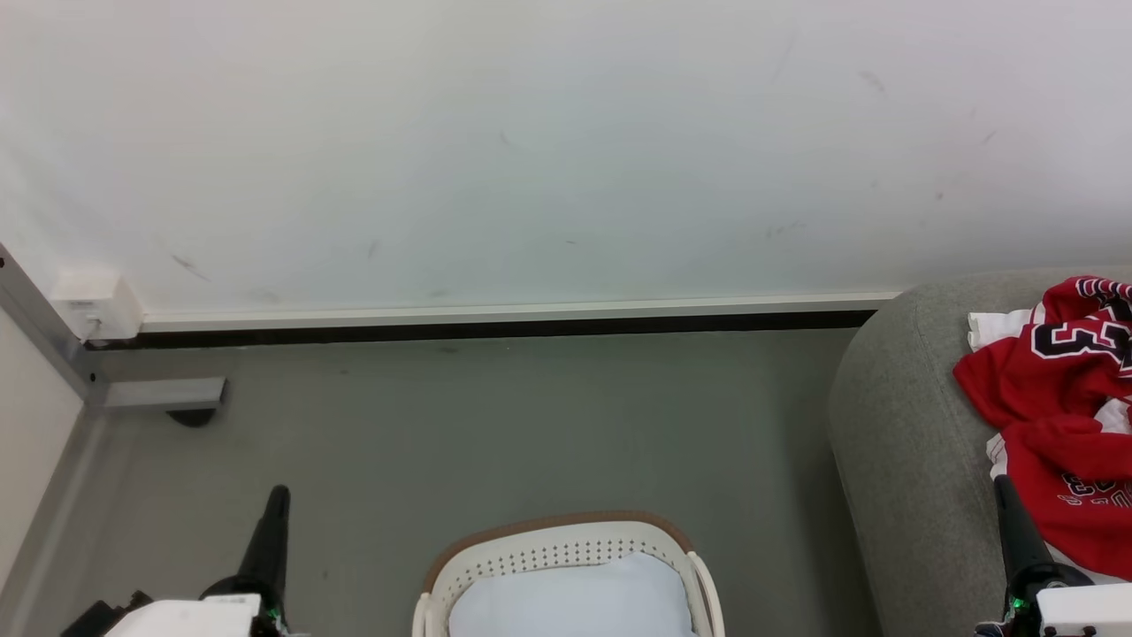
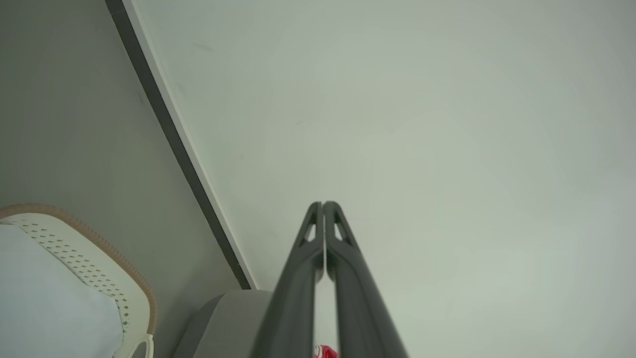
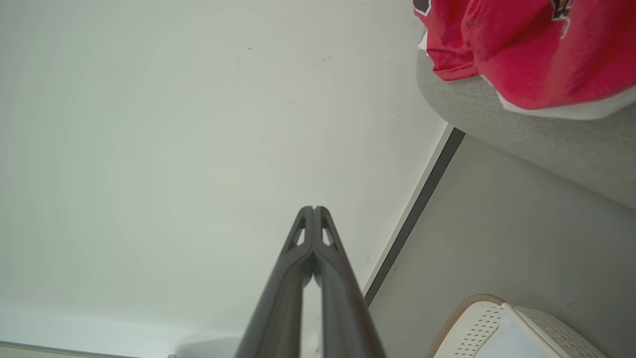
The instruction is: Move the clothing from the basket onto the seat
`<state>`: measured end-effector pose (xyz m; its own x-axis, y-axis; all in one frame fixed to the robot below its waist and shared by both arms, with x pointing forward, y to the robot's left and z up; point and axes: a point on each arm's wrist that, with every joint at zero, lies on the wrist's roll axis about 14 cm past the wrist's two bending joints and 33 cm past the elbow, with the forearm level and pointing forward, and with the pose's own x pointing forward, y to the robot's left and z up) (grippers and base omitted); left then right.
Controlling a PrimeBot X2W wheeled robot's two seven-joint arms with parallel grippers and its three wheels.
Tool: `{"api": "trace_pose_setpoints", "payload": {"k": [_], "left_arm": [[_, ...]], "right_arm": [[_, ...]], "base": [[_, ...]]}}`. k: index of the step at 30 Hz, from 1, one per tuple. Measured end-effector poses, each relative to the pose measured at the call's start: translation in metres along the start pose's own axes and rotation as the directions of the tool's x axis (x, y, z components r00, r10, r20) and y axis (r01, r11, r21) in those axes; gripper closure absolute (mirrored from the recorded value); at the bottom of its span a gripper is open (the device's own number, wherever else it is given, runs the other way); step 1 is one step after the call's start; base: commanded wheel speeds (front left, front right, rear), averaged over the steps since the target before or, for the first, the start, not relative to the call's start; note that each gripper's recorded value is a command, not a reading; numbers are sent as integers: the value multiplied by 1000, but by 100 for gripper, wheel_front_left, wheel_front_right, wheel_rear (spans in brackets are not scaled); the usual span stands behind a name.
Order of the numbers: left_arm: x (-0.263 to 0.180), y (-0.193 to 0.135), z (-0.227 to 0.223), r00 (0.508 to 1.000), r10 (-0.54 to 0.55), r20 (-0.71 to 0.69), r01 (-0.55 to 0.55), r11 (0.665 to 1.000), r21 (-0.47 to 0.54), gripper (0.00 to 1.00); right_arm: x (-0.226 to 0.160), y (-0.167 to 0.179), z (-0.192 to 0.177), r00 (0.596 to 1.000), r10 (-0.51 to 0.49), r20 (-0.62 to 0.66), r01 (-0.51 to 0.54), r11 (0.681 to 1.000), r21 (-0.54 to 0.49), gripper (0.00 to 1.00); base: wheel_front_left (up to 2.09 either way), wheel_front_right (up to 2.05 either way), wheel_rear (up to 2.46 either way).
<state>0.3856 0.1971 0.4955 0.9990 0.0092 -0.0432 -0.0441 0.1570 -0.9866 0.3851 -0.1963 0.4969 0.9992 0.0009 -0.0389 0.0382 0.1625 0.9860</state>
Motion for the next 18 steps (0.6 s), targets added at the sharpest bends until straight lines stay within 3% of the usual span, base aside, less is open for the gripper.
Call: {"api": "trace_pose_setpoints", "payload": {"k": [18], "left_arm": [[1, -6, 2, 1000, -23, -6, 22, 992, -122, 100]], "right_arm": [[1, 4, 4, 1000, 18, 4, -18, 993, 120, 100]], "base": [[0, 0, 0]]}}
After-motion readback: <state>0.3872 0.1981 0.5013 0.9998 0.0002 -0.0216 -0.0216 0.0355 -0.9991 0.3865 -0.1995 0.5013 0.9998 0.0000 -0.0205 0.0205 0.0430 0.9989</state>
